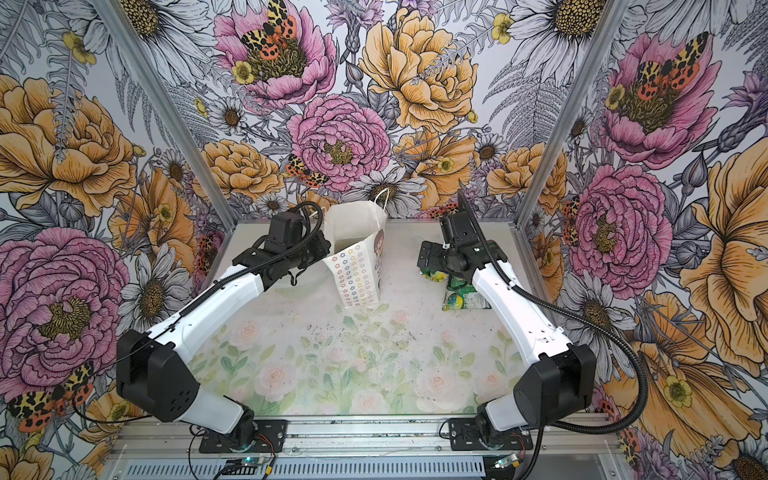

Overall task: Place the snacks into the paper bag
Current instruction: 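Move the right gripper back to the remaining candy packets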

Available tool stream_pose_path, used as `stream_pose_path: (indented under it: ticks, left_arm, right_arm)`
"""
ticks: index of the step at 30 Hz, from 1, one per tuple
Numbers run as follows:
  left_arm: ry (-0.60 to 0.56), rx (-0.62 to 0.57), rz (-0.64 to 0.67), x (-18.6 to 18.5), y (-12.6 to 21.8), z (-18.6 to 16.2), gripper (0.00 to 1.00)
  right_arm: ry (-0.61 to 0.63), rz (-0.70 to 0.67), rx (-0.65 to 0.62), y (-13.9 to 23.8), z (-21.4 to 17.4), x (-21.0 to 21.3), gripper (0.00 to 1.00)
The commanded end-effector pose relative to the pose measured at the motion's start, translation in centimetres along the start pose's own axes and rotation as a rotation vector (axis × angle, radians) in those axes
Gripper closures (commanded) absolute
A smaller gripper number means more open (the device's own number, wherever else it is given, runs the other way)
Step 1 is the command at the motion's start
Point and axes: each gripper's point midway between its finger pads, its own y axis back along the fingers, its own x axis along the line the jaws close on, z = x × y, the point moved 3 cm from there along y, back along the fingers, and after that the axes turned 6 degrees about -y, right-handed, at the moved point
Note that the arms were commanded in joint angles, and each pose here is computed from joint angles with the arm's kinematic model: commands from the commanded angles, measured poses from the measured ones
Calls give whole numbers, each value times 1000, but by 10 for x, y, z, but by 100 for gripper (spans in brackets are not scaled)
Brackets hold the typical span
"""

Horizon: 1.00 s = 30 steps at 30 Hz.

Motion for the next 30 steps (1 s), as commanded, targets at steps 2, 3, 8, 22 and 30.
stream_pose_path:
  ticks: [2, 3, 8, 22, 30]
  left_arm:
    - [-6, -35, -39, -6, 8, 8, 100]
    - [-7, -33, -39, -6, 7, 8, 100]
    - [-8, -36, -39, -6, 8, 8, 100]
    - [-10, -33, -37, -8, 6, 6, 100]
    - [-9, -33, -35, -7, 5, 7, 100]
  right_arm:
    - [-121, -47, 9, -21, 9, -10, 0]
    - [-150, -65, 12, -26, 10, -14, 0]
    - [-263, -145, -6, -44, 19, -27, 0]
    - [-393, -233, -54, -87, 56, -38, 0]
    - [-535, -248, -4, -123, 57, -49, 0]
